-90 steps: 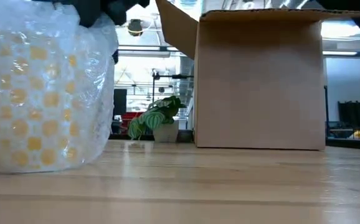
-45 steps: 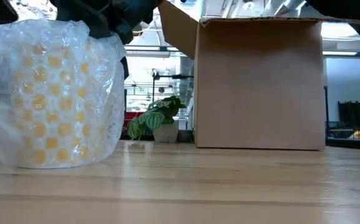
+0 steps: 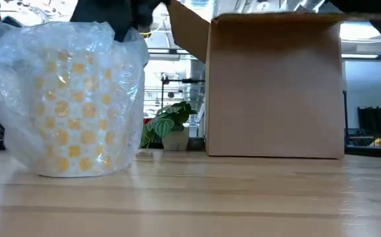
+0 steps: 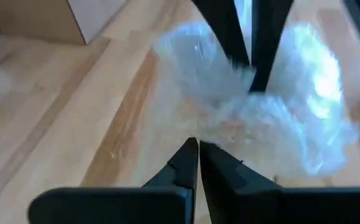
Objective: Wrap mug
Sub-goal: Wrap the orange cup with the bubble wrap
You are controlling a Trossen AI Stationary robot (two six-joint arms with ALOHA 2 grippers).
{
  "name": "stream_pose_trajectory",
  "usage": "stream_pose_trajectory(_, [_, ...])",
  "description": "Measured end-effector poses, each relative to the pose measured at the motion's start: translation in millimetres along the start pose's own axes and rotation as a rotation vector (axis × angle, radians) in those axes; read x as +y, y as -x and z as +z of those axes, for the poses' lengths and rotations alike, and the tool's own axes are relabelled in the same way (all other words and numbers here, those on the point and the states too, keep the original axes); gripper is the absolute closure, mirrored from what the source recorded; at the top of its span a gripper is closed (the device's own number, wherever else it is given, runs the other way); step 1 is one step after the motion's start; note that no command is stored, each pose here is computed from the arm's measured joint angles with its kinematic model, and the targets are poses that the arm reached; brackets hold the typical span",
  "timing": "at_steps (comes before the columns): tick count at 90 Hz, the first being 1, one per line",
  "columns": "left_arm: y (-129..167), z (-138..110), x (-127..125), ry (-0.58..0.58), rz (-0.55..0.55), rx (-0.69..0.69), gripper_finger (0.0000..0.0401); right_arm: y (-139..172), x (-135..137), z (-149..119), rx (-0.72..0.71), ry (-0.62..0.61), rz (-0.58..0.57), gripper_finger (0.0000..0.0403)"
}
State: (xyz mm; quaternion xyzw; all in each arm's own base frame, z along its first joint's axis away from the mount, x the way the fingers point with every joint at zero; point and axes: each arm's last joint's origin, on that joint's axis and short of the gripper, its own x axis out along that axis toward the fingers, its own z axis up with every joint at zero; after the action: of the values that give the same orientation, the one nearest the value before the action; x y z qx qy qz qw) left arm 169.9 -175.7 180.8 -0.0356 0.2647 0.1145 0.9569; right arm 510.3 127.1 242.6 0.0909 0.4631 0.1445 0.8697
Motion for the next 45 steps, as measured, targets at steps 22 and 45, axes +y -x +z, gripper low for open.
stream_pose_trajectory(22, [6, 8, 4, -0.01, 0.006, -0.042, 0.0401, 16, 5, 7, -0.055, 0.05, -0.025, 0.0403])
stream_pose_trajectory(45, [5, 8, 4, -0.006, 0.014, -0.047, 0.0401, -18, -10, -4, 0.001, 0.043, -0.08, 0.0403])
